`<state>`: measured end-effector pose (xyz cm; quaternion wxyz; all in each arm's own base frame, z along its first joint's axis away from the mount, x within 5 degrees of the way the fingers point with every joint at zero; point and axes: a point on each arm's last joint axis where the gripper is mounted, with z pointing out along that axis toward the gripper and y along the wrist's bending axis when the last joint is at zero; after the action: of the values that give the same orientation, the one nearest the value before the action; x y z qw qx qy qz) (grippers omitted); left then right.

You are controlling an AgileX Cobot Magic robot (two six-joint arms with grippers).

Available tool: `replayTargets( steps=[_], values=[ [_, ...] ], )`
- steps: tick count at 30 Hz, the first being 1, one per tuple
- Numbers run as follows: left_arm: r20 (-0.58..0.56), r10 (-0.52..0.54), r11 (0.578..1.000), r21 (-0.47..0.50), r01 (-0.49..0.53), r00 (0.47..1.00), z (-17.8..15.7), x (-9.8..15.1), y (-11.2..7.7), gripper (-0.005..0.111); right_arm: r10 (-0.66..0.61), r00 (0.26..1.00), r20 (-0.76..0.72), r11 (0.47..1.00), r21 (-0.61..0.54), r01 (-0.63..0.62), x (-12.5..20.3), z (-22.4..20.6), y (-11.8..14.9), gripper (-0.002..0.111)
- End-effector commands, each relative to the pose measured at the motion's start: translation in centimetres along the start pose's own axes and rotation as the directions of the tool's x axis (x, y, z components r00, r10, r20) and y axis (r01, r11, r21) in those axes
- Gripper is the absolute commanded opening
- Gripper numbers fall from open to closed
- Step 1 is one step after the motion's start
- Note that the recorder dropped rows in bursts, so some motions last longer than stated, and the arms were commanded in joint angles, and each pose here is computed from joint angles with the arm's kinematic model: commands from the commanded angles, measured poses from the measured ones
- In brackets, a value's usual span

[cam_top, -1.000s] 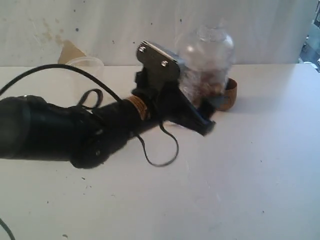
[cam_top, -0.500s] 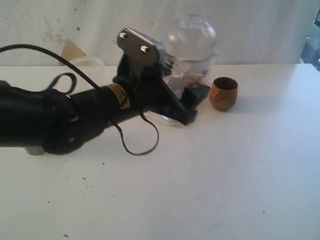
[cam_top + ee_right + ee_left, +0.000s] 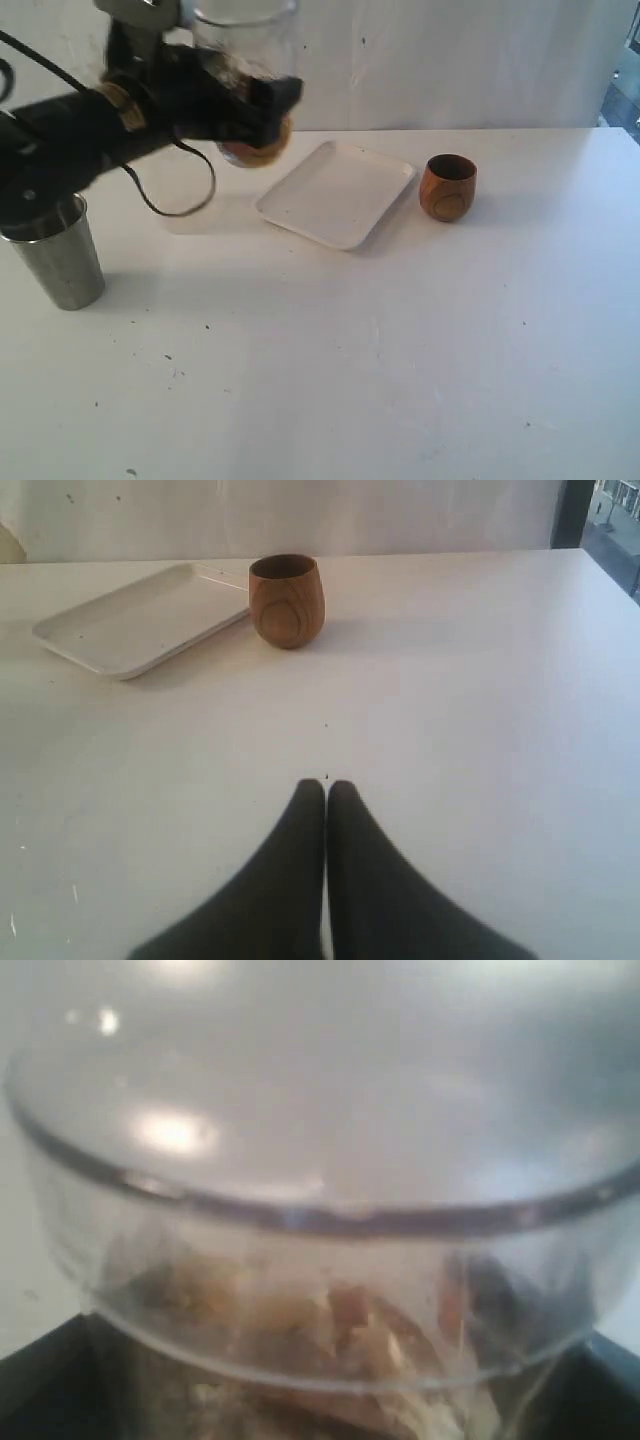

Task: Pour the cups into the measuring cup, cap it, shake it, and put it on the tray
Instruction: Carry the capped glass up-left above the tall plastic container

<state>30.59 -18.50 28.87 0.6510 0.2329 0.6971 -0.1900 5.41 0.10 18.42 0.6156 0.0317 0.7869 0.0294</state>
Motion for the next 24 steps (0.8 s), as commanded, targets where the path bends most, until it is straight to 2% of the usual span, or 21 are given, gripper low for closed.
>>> replayTargets(
  steps=[1,3,5,9,10,14,16,18,22,24],
  values=[
    [0.141,-0.030,0.986,-0.157,0.052,0.990,-2.3,-3.2,5.4,0.000,0.004,1.000,0.014,1.000,0.002,-0.004,0.0,0.0,0.0,0.000],
    [0.146,-0.031,0.973,-0.221,0.063,0.989,-3.2,-3.5,7.5,0.000,0.004,1.000,0.014,1.000,0.002,-0.004,0.0,0.0,0.0,0.000],
    [0.144,0.020,0.943,-0.331,0.029,0.989,-4.6,-3.4,11.2,0.000,0.004,1.000,0.014,1.000,0.002,-0.004,0.0,0.0,0.0,0.000],
    [0.136,0.086,0.899,-0.438,-0.018,0.987,-5.9,-2.8,14.9,0.000,0.004,1.000,0.014,1.000,0.002,-0.004,0.0,0.0,0.0,0.000],
    [0.134,0.124,0.873,-0.485,-0.044,0.983,-6.5,-2.3,16.7,0.000,0.004,1.000,0.014,1.000,0.002,-0.004,0.0,0.0,0.0,0.000],
    [0.050,0.175,0.831,-0.543,-0.121,0.983,-6.3,-0.3,19.6,0.000,0.004,1.000,0.014,1.000,0.002,-0.004,0.0,0.0,0.0,0.000],
    [-0.107,0.225,0.810,-0.533,-0.247,0.969,-4.5,2.3,21.3,0.000,0.004,1.000,0.014,1.000,0.002,-0.004,0.0,0.0,0.0,0.000],
    [-0.212,0.268,0.802,-0.492,-0.340,0.940,-2.7,4.2,22.5,0.000,0.004,1.000,0.014,1.000,0.002,-0.004,0.0,0.0,0.0,0.000],
    [-0.284,0.348,0.783,-0.436,-0.444,0.893,0.5,6.8,24.7,0.000,0.004,1.000,0.014,1.000,0.002,-0.004,0.0,0.0,0.0,0.000],
    [-0.332,0.434,0.754,-0.375,-0.539,0.837,1.7,7.7,25.3,0.000,0.004,1.000,0.014,1.000,0.002,-0.004,0.0,0.0,0.0,0.000]
  ],
)
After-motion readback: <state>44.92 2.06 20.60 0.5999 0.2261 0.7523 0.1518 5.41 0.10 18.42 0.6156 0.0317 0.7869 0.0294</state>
